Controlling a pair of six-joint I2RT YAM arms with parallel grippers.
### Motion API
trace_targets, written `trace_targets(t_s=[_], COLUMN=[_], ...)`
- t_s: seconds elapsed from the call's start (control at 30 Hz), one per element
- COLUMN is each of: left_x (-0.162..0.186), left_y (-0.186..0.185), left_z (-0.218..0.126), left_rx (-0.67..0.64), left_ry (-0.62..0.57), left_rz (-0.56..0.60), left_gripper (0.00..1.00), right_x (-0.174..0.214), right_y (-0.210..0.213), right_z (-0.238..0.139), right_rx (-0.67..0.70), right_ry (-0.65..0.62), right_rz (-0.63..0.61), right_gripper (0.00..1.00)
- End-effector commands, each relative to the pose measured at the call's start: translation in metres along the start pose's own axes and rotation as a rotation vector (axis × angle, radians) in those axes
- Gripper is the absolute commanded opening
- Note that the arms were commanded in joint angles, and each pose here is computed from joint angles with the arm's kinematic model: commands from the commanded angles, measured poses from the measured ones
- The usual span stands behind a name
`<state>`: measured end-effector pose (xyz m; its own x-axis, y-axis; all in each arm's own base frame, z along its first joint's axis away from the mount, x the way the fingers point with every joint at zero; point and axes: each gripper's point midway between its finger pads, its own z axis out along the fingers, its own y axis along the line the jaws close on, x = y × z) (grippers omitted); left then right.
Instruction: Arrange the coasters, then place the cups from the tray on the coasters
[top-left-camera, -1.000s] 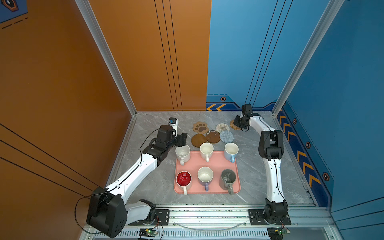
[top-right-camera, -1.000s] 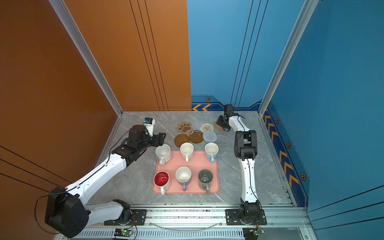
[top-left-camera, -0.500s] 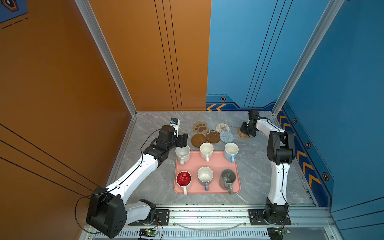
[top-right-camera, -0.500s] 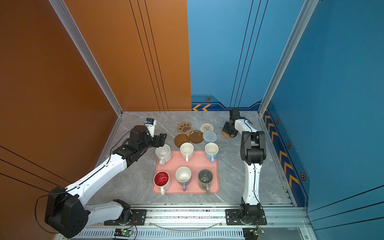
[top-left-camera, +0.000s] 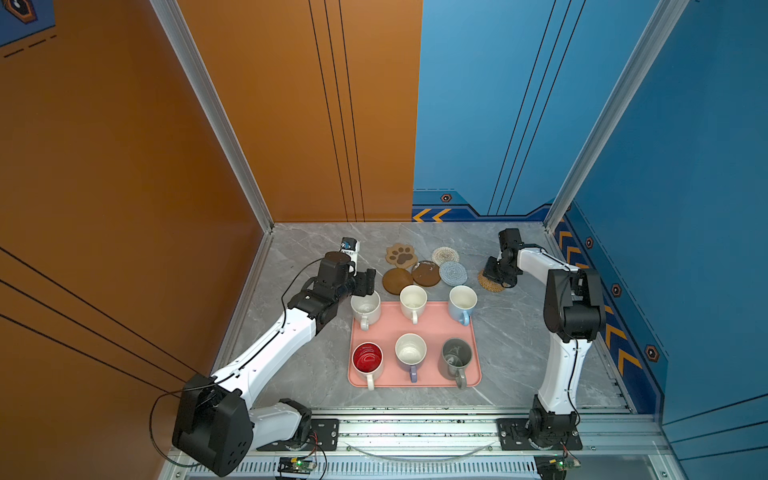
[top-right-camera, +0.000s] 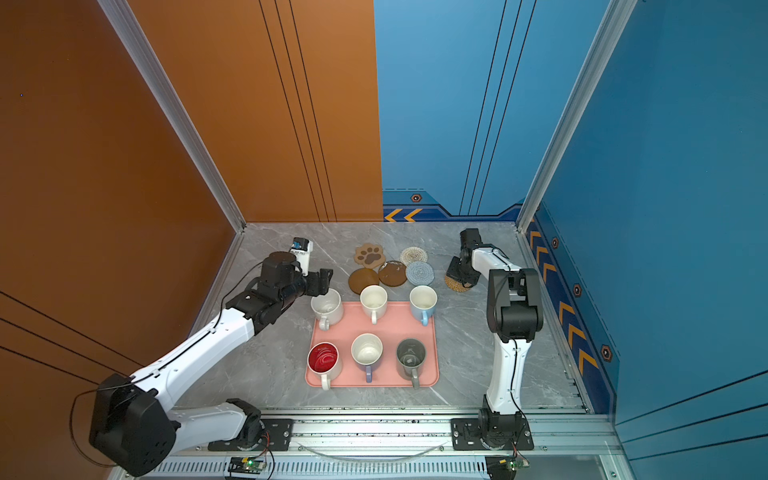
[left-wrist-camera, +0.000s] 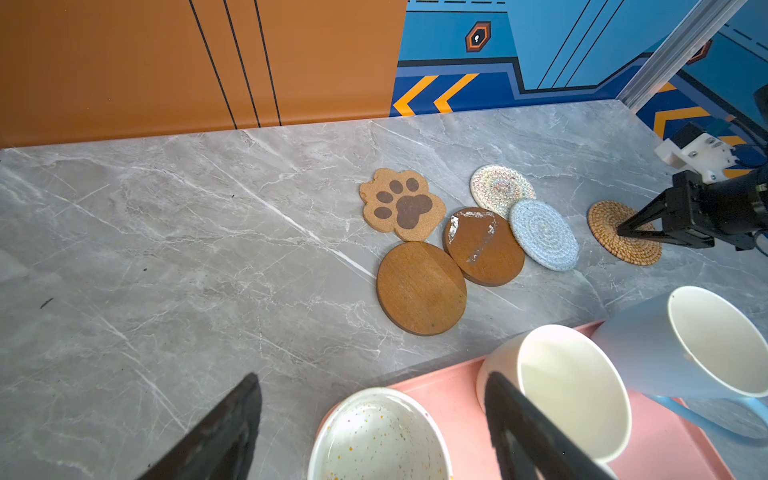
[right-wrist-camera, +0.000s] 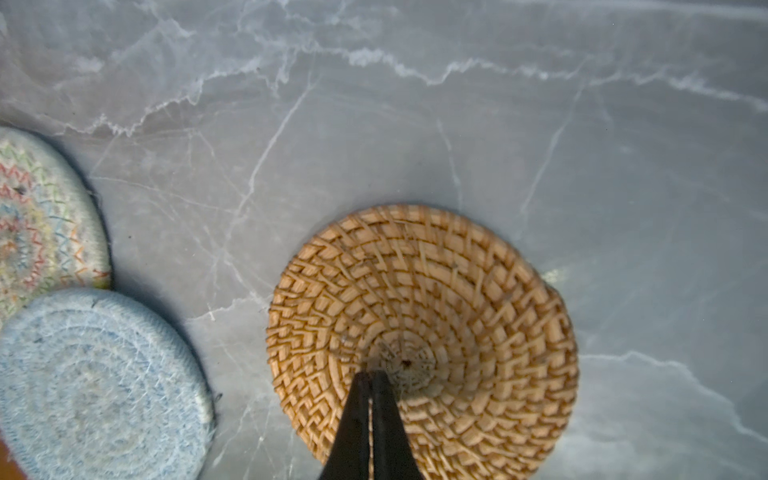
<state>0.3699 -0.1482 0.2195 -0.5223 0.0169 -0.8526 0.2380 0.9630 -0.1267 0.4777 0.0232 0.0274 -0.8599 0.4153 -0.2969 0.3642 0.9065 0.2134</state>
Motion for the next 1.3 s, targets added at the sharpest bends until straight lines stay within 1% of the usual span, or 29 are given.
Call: trace_targets(t_s=[0.0, 0.13, 0.23, 0.3, 0.33, 0.47, 0.5, 0.53, 0.63, 0.7, 0.8, 0.87, 0.97, 1.07, 1.23, 1.27], left_x=[-0.01, -0.012, -0.014, -0.029, -0.028, -0.035, -0.033, -0.04, -0.038, -0.031, -0.02, -0.009, 0.01, 0.023, 0.042, 0.045], left_y=[-0.002, -0.003, -0.004, -0.009, -0.009, -0.021, -0.024, -0.028, -0.041, -0.045, -0.049, -0.053, -0.065, -0.073, -0.079, -0.08], left_z=[-0.002, 0.003, 0.007, 0.008, 0.009, 0.019, 0.023, 0.027, 0.043, 0.058, 0.081, 0.095, 0.113, 0.129, 0.145, 0.146], left_rx=[-0.014, -0.018, -0.022, -0.016, -0.014, 0.019, 0.028, 0.037, 0.06, 0.062, 0.04, 0.031, 0.061, 0.063, 0.056, 0.056], left_ry=[-0.011, 0.0, 0.014, -0.009, 0.005, 0.049, 0.077, 0.09, 0.206, 0.289, 0.405, 0.482, 0.583, 0.635, 0.695, 0.709], left_rz=[0.024, 0.03, 0.035, 0.04, 0.047, 0.113, 0.135, 0.157, 0.236, 0.28, 0.328, 0.339, 0.34, 0.35, 0.344, 0.341], left_gripper=[0.85, 0.85, 0.85, 0.85, 0.85, 0.85, 0.85, 0.85, 0.85, 0.85, 0.85, 0.85, 0.85, 0.85, 0.85, 0.9], right_x=[0.016, 0.006, -0.014, -0.026, -0.031, -0.046, -0.048, -0.048, -0.045, -0.04, -0.031, -0.026, -0.017, -0.01, 0.0, 0.001], right_y=[-0.003, 0.007, 0.021, 0.027, 0.03, 0.045, 0.048, 0.051, 0.056, 0.056, 0.057, 0.06, 0.066, 0.073, 0.076, 0.076], right_z=[0.002, -0.004, -0.029, -0.046, -0.054, -0.091, -0.1, -0.108, -0.134, -0.148, -0.163, -0.171, -0.182, -0.191, -0.199, -0.2], right_rx=[0.027, -0.011, -0.073, -0.095, -0.108, -0.176, -0.19, -0.207, -0.247, -0.256, -0.284, -0.317, -0.356, -0.401, -0.426, -0.428], right_ry=[0.046, 0.012, -0.077, -0.131, -0.153, -0.231, -0.243, -0.253, -0.283, -0.304, -0.34, -0.354, -0.387, -0.418, -0.426, -0.425], right_rz=[-0.011, -0.022, -0.031, -0.033, -0.035, -0.042, -0.042, -0.041, -0.042, -0.04, -0.028, -0.016, -0.008, -0.005, -0.016, -0.016], right_gripper=[0.0, 0.0, 0.0, 0.0, 0.0, 0.01, 0.02, 0.04, 0.12, 0.2, 0.25, 0.28, 0.32, 0.37, 0.41, 0.42])
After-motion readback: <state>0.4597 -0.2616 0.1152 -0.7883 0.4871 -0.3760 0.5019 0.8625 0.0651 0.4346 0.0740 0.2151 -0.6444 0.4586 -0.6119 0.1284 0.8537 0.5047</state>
